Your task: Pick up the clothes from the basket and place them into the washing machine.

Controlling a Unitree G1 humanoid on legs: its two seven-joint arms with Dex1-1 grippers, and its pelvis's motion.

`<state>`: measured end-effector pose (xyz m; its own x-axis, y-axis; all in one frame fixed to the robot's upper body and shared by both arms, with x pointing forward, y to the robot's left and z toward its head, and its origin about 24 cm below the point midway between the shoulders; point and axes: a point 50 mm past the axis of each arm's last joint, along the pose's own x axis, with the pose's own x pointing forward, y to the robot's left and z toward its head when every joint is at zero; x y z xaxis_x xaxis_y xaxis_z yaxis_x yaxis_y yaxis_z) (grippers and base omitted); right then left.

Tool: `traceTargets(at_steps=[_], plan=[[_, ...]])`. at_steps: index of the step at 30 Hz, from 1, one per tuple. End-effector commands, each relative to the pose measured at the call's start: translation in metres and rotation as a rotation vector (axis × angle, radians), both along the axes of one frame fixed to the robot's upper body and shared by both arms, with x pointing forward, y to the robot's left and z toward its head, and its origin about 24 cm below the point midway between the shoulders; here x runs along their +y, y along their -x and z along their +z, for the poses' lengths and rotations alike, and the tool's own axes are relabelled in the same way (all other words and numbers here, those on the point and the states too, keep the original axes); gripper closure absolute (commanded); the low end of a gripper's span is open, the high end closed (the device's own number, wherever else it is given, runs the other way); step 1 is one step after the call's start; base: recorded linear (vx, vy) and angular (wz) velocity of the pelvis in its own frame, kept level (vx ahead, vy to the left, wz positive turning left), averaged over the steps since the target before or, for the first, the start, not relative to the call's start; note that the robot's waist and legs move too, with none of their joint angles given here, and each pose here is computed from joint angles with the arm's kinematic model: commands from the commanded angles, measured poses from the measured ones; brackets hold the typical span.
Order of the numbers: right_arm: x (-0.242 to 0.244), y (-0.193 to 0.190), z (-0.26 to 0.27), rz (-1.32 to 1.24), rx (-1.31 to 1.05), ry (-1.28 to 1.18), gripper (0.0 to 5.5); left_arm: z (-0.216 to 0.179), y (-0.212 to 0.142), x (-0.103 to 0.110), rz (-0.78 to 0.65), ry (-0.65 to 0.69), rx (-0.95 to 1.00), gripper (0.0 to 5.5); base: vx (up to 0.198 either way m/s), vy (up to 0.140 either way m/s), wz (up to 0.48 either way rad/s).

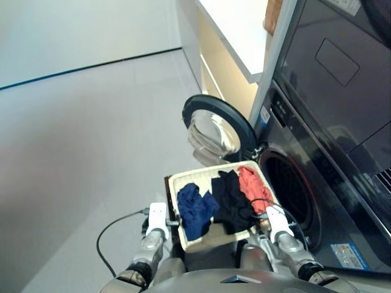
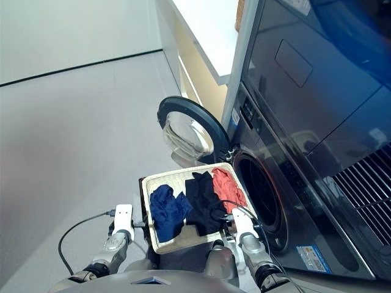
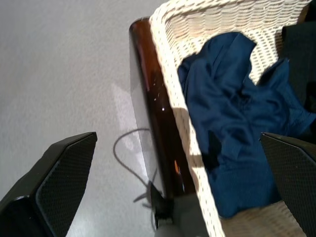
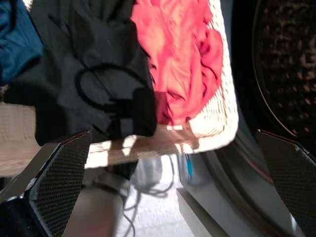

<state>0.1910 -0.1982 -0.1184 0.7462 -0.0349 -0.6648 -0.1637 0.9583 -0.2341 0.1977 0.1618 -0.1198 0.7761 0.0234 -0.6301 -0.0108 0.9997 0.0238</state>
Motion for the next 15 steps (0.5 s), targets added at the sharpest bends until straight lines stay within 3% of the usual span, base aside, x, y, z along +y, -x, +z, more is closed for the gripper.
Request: traceTargets(at_steps=[1,15], plan=[[0.021,-0.051,0.037,0.104,-0.226,-0.021,0.00,0.038,-0.052,0.007,-0.003,-0.030,-0.196,0.00,0.000,0.000,0.000],[0.077,-0.130,0.154,0.334,-0.732,-0.085,0.00,0.124,-0.138,-0.001,-0.011,-0.072,-0.498,0.00,0.000,0.000,0.000]])
